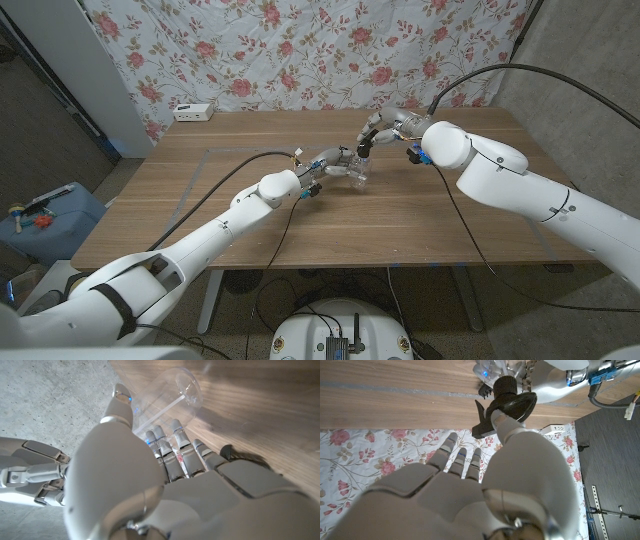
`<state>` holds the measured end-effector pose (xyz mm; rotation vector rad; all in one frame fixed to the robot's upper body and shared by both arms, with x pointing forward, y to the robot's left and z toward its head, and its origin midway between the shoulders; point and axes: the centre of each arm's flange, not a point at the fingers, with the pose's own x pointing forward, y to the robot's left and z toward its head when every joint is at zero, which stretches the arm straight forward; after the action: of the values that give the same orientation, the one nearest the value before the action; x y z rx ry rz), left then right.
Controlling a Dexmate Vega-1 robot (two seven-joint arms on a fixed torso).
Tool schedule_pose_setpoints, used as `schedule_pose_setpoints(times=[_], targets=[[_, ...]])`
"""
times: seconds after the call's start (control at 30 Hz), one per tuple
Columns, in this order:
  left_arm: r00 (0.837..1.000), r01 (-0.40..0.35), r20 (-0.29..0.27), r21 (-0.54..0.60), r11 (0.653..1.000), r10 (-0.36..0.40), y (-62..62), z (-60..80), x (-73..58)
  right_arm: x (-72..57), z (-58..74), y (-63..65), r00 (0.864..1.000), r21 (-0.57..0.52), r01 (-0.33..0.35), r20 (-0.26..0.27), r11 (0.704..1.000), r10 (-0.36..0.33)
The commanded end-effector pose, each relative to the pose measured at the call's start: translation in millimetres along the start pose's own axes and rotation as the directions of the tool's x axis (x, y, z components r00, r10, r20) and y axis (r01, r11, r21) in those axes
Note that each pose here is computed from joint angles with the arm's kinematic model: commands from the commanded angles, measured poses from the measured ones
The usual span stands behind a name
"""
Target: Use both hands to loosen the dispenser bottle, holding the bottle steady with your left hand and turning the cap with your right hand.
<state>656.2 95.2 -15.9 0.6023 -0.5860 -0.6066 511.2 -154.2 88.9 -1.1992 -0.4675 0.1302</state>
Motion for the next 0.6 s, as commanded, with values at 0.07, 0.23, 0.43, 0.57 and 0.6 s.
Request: schedule_pose_setpoints(times=[0.07,0.23,0.43,0.57,0.6], targets=[[1.0,-0.003,0.0,-0.005,1.0,0.003,0.3,-1.1,0.3,1.7,2.6,-3.2,1.0,-0.001,-0.005,0.011,1.0,0.005],[1.0,-0.008,0.003,-0.004,1.0,0.009,0.1,-0.8,-0.1,1.3,3.2,-4.7,1.0,-0.007,-0.011,0.008,1.0,0.011],[1.0,-0.021,0.008,0.002,1.0,0.021,1.0,0.2,-1.3,-2.7,3.8,-8.7,1.0,-0.01,-0.005,0.005,1.0,0.005],[1.0,-0.025,0.011,0.003,1.0,0.025,1.0,0.8,-1.6,-5.8,4.4,-11.0,1.0,-0.012,-0.001,0.002,1.0,0.001],[1.0,-0.025,0.012,0.004,1.0,0.025,0.9,1.0,-1.5,-6.7,4.6,-11.6,1.0,-0.012,-0.002,0.001,1.0,0.002]])
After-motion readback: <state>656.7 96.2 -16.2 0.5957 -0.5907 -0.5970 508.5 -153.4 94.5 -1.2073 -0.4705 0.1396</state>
